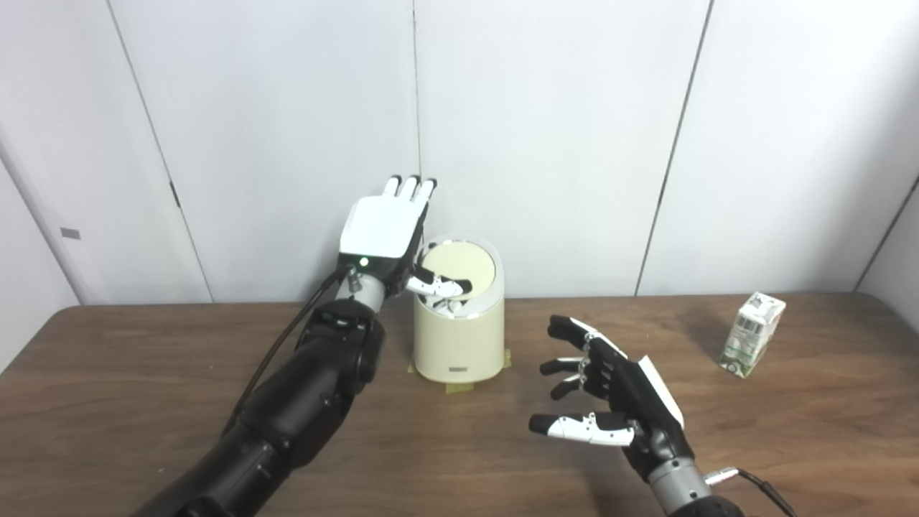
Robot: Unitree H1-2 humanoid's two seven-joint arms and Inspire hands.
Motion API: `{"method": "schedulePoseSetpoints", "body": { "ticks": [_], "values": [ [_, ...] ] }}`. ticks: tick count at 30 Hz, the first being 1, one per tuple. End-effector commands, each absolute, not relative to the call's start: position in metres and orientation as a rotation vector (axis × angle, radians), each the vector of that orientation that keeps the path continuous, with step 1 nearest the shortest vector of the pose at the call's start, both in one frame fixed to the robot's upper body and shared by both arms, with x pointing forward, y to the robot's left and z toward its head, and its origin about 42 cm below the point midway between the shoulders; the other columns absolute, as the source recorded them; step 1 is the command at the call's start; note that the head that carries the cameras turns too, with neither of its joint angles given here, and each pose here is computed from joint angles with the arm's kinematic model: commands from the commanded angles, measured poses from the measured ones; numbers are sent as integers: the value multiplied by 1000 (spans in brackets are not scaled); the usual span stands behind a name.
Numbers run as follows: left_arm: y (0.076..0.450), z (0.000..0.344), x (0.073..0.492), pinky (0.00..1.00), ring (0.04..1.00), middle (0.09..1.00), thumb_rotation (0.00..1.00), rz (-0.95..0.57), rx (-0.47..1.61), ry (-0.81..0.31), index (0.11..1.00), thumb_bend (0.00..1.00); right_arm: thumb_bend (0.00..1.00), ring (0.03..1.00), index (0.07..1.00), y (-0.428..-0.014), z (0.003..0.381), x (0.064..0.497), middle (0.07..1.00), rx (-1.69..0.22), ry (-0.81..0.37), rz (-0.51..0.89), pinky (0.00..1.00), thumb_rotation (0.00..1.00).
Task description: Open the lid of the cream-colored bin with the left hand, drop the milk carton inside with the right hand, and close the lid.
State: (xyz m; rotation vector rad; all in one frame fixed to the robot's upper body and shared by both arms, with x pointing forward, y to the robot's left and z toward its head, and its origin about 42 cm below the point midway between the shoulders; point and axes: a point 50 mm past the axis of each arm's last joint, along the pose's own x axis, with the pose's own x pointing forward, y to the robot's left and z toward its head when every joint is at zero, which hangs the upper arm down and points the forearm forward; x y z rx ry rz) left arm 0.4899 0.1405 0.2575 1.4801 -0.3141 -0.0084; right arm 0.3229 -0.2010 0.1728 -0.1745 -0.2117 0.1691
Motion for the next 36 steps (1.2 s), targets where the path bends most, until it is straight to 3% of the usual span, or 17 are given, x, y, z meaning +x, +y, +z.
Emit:
{"method": "schedulePoseSetpoints", "body": {
  "ticks": [1,10,15,20,26,31,36],
  "values": [
    [143,255,490,820,999,1000,220,-6,1424,-299,1000,1000,741,660,841,-198,191,332,855,-168,-295,179,497,134],
    [159,283,486,824,997,1000,296,49,972,-360,1000,955,738,656,842,-198,190,334,852,-170,-295,177,492,143],
    [173,301,486,704,916,969,322,72,896,-388,1000,926,734,661,844,-199,189,334,854,-178,-286,182,504,140],
    [189,312,479,712,875,907,321,56,761,-378,953,942,758,677,856,-201,188,334,867,-191,-278,205,511,81],
    [217,301,447,753,873,883,298,-4,520,-366,902,907,755,671,854,-201,188,335,864,-192,-293,201,505,82],
    [236,274,412,645,798,821,245,-23,348,-395,816,835,766,658,848,-203,186,338,857,-211,-300,175,500,120],
    [251,246,383,622,733,778,266,-28,283,-410,788,830,767,675,843,-208,186,337,849,-205,-319,126,528,124]
  ]
}}
